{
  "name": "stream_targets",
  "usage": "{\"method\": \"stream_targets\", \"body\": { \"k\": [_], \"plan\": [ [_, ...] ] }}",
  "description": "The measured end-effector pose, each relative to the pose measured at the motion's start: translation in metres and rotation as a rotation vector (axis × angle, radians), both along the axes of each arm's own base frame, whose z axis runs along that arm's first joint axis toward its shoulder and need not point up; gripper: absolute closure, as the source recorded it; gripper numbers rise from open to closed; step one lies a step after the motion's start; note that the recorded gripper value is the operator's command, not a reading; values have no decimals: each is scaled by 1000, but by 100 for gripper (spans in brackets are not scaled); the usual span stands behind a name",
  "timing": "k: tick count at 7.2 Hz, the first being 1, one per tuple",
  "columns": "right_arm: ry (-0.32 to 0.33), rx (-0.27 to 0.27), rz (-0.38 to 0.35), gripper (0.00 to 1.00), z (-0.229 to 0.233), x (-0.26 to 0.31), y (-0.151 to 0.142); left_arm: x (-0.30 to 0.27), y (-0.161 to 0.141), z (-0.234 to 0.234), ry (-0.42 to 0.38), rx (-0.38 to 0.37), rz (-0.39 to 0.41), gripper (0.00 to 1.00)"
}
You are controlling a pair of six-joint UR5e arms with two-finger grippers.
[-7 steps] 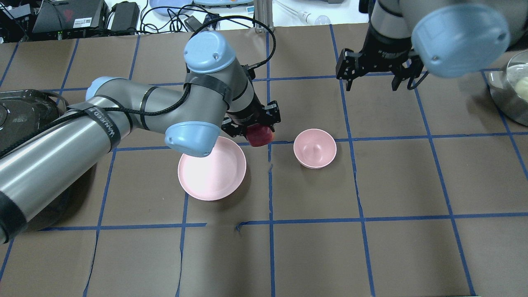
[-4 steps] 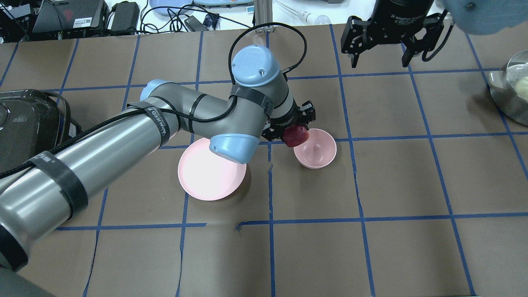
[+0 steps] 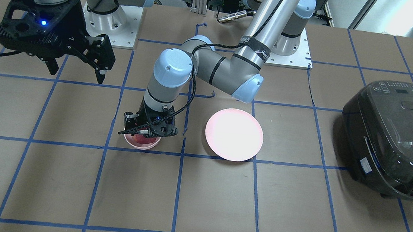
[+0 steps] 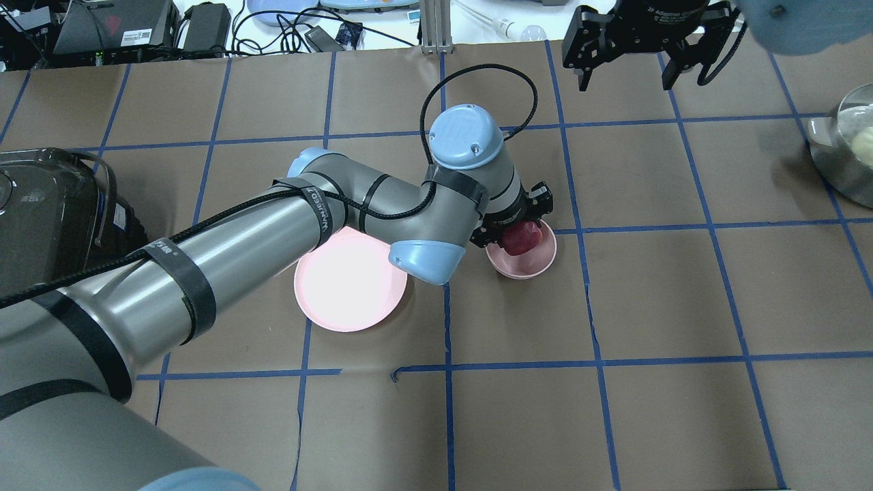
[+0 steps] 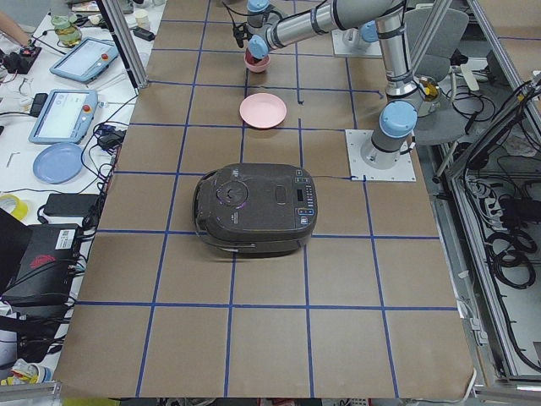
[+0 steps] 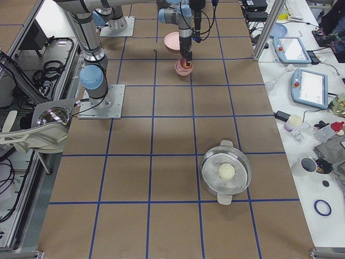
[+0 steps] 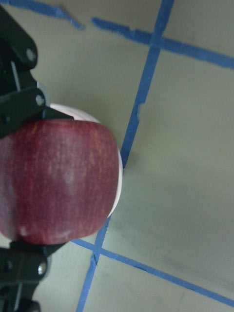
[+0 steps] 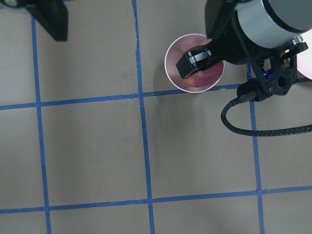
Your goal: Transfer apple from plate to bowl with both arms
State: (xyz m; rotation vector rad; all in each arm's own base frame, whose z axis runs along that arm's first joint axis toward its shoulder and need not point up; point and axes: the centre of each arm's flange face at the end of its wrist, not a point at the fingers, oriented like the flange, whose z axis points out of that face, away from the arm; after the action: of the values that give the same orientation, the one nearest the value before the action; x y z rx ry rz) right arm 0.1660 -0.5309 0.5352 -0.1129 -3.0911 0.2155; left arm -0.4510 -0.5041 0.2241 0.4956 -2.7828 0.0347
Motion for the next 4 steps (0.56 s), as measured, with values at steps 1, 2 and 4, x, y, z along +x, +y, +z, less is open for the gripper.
{"method": "stream_targets", "body": {
  "k": [1, 2, 4],
  "plan": [
    [-1, 0, 1, 0, -1, 0, 0, -1, 1, -2, -3, 2, -6, 8],
    [-1, 2, 1, 0, -1, 0, 0, -1, 1, -4, -6, 3, -9, 7],
    [-2, 3, 0, 0, -2, 1, 1, -2, 1, -3, -7, 0, -12, 4]
  ]
}}
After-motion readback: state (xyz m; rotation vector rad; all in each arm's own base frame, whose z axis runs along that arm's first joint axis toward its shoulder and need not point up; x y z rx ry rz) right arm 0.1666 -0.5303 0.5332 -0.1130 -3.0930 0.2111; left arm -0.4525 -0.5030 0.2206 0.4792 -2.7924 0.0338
